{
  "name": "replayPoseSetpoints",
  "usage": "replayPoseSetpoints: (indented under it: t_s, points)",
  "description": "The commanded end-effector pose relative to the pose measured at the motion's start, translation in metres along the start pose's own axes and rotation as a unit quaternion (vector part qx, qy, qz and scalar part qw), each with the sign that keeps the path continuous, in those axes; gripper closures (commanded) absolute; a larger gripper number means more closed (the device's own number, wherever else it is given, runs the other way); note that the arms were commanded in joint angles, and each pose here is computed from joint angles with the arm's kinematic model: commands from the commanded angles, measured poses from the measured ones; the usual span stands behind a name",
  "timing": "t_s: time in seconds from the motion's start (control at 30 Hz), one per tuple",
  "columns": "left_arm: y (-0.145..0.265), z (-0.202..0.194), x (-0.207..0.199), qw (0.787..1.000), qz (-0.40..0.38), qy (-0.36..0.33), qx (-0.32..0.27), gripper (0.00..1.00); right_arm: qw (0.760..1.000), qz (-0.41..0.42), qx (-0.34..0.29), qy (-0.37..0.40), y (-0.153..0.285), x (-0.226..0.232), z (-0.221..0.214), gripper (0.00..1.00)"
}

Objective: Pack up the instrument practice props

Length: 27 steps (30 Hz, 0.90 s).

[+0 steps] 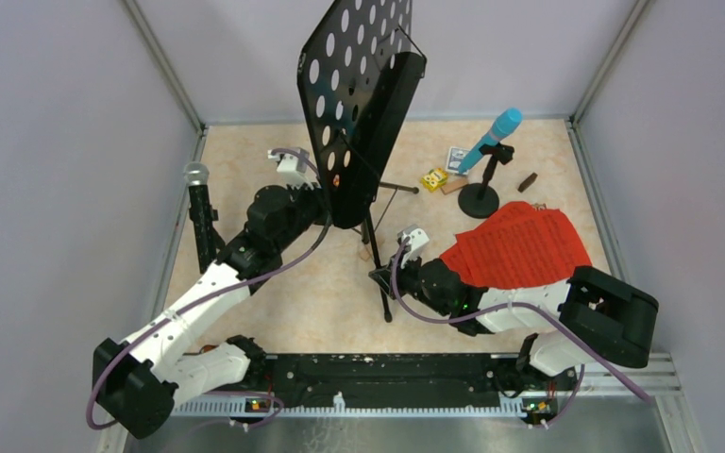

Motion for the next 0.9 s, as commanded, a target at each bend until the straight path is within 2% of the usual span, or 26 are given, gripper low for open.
replayPoseSetpoints:
  t_s: [0.0, 0.1, 0.3, 0.37, 0.4, 0.47, 0.57, 0.8, 0.87]
  points:
    - [0.007, 0.016, -0.013, 0.999, -0.031, 0.009, -0.029, 0.39, 0.998, -0.029, -0.026, -0.049, -0.002, -0.003, 0.014, 1.0]
    - [0.008, 0.016, -0.012, 0.999, -0.031, 0.012, -0.031, 0.42, 0.998, -0.028, -0.023, -0.049, -0.002, -0.003, 0.014, 1.0]
    - [0.006, 0.014, -0.009, 0.999, -0.023, 0.016, -0.03, 0.61, 0.998, -0.028, -0.022, -0.052, -0.003, -0.002, 0.014, 1.0]
    - [0.005, 0.013, -0.009, 0.999, -0.023, 0.017, -0.028, 0.65, 0.998, -0.028, -0.023, -0.052, -0.003, -0.002, 0.014, 1.0]
    - [0.005, 0.012, -0.009, 0.999, -0.023, 0.017, -0.027, 0.65, 0.998, -0.029, -0.022, -0.052, -0.003, -0.002, 0.014, 1.0]
    - [0.005, 0.012, -0.01, 0.999, -0.024, 0.018, -0.026, 0.58, 0.998, -0.029, -0.022, -0.053, -0.003, -0.002, 0.014, 1.0]
    - [0.005, 0.01, -0.01, 0.999, -0.025, 0.018, -0.023, 0.56, 0.998, -0.029, -0.02, -0.054, -0.004, -0.002, 0.013, 1.0]
    - [0.002, 0.005, -0.007, 0.999, -0.024, 0.021, -0.014, 0.56, 0.998, -0.029, -0.018, -0.054, -0.005, -0.002, 0.012, 1.0]
    - [0.0, 0.004, -0.007, 0.999, -0.025, 0.021, -0.012, 0.6, 0.998, -0.029, -0.017, -0.055, -0.005, -0.002, 0.012, 1.0]
Point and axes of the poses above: each gripper's point midway between its finger pads, its own y axis back along the fingers, its own x axis along the line the jaws close on, z = x × y, the point moved 4 cm from there along y, back along the fingers, and after that the axes turned 6 degrees about -y, right-handed, at the moved point
